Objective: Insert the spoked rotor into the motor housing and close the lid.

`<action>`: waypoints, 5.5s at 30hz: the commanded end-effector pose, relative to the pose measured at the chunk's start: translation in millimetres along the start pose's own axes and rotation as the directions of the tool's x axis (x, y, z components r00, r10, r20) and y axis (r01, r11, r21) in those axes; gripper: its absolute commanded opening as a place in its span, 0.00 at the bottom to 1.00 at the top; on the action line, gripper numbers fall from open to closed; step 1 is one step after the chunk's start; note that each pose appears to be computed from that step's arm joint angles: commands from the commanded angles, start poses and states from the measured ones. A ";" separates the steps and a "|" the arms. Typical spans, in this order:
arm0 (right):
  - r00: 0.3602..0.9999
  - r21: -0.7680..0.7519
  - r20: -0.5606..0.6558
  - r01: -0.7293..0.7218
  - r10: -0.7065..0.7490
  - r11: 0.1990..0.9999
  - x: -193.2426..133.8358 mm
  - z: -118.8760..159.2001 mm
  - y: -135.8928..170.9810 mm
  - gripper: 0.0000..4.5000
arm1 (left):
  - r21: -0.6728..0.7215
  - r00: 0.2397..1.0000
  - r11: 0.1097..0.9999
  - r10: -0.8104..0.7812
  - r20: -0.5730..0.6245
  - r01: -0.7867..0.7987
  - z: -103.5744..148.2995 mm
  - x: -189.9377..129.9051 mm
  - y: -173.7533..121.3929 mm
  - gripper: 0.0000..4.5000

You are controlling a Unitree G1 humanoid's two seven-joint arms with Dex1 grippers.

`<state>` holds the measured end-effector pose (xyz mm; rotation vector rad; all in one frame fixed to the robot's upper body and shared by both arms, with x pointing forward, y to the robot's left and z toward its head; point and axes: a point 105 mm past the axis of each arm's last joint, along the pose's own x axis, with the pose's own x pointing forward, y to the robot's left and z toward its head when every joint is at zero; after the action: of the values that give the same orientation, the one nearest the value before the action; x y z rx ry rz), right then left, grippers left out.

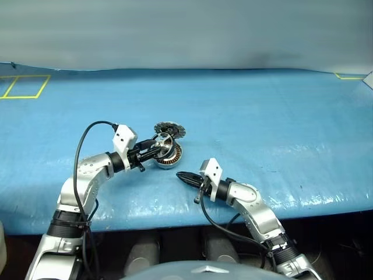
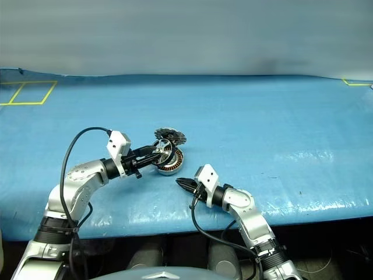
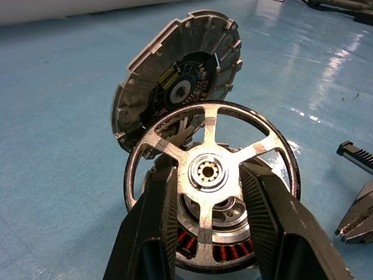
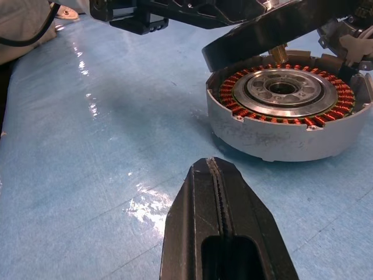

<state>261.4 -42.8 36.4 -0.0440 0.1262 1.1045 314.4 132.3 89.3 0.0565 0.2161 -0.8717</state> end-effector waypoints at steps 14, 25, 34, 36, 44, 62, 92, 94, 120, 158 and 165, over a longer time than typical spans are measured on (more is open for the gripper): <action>0.999 -0.034 0.029 0.017 -0.016 0.999 1.3 7.8 -3.1 0.00 | 0.028 0.998 0.999 -0.047 0.031 0.046 9.2 9.5 -6.4 0.30; 1.000 -0.035 0.022 0.022 -0.021 0.999 1.0 5.4 -4.5 0.00 | 0.019 0.995 1.000 -0.009 0.100 0.007 20.6 9.3 -2.9 0.51; 1.000 -0.042 0.018 0.018 -0.017 0.999 1.5 4.4 -4.5 0.00 | -0.066 0.975 0.997 -0.030 0.220 0.046 34.6 -8.9 -6.0 0.51; 1.000 -0.044 0.019 0.017 -0.016 0.999 1.8 4.8 -4.6 0.00 | -0.074 0.978 0.997 -0.021 0.209 0.037 32.6 -10.5 -5.3 0.51; 1.000 -0.052 0.019 0.017 -0.016 0.998 1.7 5.1 -4.0 0.00 | -0.071 0.990 0.997 0.021 0.137 -0.012 18.7 -10.8 0.2 0.51; 0.996 -0.046 0.060 0.062 -0.059 0.997 -4.7 27.0 -7.3 0.00 | 0.018 0.998 0.998 -0.056 0.027 0.056 4.4 -21.3 -8.2 0.51; 0.997 -0.207 0.019 0.071 -0.068 0.976 45.7 83.9 -19.4 0.00 | 0.092 0.992 0.996 -0.029 0.119 0.018 -11.3 -41.7 -5.8 0.51; 0.999 -0.222 -0.006 0.052 -0.054 0.974 49.4 82.1 -18.9 0.00 | 0.088 0.993 0.996 -0.037 0.116 0.027 -12.3 -41.7 -6.9 0.51; 0.994 -0.273 -0.055 0.079 -0.098 0.959 76.1 84.9 -27.8 0.26 | 0.080 0.992 0.996 -0.037 0.120 0.027 -14.9 -37.3 -9.7 0.51; 0.995 -0.160 -0.055 0.073 -0.082 0.985 65.0 80.8 -20.7 0.12 | 0.083 0.994 0.997 -0.015 0.106 0.006 -16.4 -39.4 -6.1 0.51; 0.994 -0.154 -0.046 0.095 -0.103 0.983 65.2 82.7 -24.3 0.12 | 0.082 0.994 0.997 -0.013 0.106 0.005 -16.8 -39.0 -6.4 0.51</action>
<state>317.0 10.3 91.6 -0.2333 0.1569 1.0187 281.0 157.1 75.6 0.0645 0.1082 -0.9019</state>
